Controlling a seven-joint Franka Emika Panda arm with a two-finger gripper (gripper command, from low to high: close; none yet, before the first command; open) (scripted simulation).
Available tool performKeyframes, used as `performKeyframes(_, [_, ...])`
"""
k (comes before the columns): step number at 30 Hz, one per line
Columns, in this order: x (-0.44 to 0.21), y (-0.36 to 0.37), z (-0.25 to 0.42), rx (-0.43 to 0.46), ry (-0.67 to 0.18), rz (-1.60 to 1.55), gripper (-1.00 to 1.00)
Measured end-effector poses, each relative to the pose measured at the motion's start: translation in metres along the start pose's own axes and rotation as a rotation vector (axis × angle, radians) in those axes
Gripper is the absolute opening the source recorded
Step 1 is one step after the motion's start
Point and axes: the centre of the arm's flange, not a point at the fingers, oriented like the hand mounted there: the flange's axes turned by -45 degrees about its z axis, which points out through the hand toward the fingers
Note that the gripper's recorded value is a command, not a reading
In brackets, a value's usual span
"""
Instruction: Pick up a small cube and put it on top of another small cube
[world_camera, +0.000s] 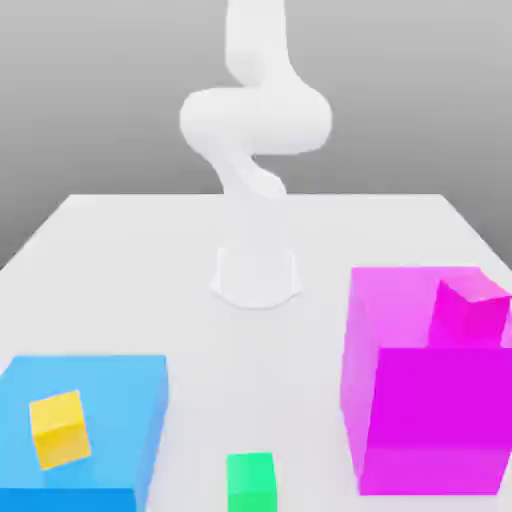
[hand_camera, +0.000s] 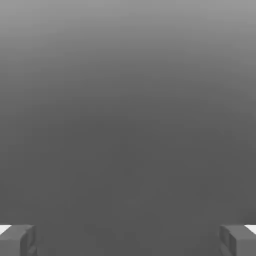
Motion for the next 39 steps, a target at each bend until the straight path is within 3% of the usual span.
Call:
performKeyframes(5, [-0.008, -0.005, 0.089, -0.031, -0.141, -0.269, 0.00])
performKeyframes(10, [-0.031, -0.006, 0.172, -0.002, -0.276, -0.526, 0.00])
performKeyframes(20, [-0.114, -0.010, 0.317, 0.218, -0.481, -1.009, 0.00])
performKeyframes(25, [-0.169, -0.018, 0.373, 0.395, -0.520, -1.229, 0.00])
performKeyframes(30, [-0.226, -0.032, 0.417, 0.599, -0.500, -1.429, 0.00])
performKeyframes(35, [-0.272, -0.041, 0.463, 0.653, -0.482, -1.475, 0.00])
performKeyframes(36, [-0.280, -0.043, 0.470, 0.654, -0.483, -1.476, -1.00])
performKeyframes(39, [-0.280, -0.043, 0.470, 0.655, -0.483, -1.476, -1.00])
